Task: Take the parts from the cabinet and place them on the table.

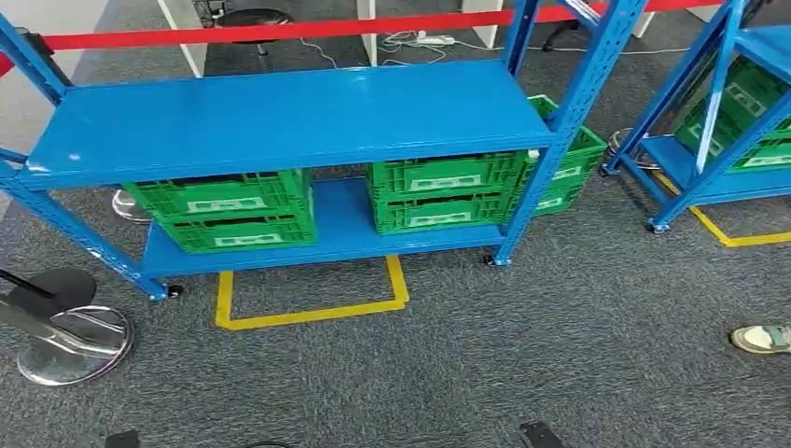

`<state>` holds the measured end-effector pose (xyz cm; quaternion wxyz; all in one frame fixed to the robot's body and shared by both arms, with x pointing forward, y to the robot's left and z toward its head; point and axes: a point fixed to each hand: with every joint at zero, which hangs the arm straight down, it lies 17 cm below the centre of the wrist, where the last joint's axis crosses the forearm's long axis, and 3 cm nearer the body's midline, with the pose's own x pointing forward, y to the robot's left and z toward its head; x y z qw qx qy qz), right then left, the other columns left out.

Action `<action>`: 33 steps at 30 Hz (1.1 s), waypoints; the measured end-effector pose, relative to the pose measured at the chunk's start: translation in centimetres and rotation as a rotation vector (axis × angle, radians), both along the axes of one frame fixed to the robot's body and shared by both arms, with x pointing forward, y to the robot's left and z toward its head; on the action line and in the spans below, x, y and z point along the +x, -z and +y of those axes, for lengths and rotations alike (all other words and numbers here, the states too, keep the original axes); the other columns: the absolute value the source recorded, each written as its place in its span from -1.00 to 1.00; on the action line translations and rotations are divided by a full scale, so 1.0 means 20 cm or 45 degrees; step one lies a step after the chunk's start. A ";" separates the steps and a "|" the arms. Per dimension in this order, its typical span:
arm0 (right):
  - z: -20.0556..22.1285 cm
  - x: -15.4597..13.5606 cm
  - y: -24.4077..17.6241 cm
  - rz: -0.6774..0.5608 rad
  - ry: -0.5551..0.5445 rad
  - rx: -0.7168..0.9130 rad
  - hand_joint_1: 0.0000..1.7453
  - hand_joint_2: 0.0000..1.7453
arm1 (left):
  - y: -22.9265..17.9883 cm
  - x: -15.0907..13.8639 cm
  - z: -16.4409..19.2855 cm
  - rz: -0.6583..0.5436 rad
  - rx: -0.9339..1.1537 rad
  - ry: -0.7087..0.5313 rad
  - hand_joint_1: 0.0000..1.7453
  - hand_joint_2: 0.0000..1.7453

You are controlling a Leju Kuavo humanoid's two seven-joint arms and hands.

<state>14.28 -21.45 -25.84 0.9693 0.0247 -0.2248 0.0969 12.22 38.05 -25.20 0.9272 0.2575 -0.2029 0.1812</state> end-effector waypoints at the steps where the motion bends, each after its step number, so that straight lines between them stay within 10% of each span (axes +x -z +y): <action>1: 0.00 0.00 0.00 -0.001 0.003 0.000 -1.00 -1.00 | 0.00 0.01 -0.01 0.002 0.004 0.031 -1.00 -1.00; 14: 0.02 0.00 0.00 -0.004 -0.019 0.001 -1.00 -1.00 | 0.02 0.04 -0.14 0.238 0.154 0.703 -1.00 -1.00; 33: 0.02 -0.06 0.01 0.024 -0.018 0.004 -1.00 -1.00 | 0.08 -0.04 -0.31 0.240 -0.101 0.590 -1.00 -1.00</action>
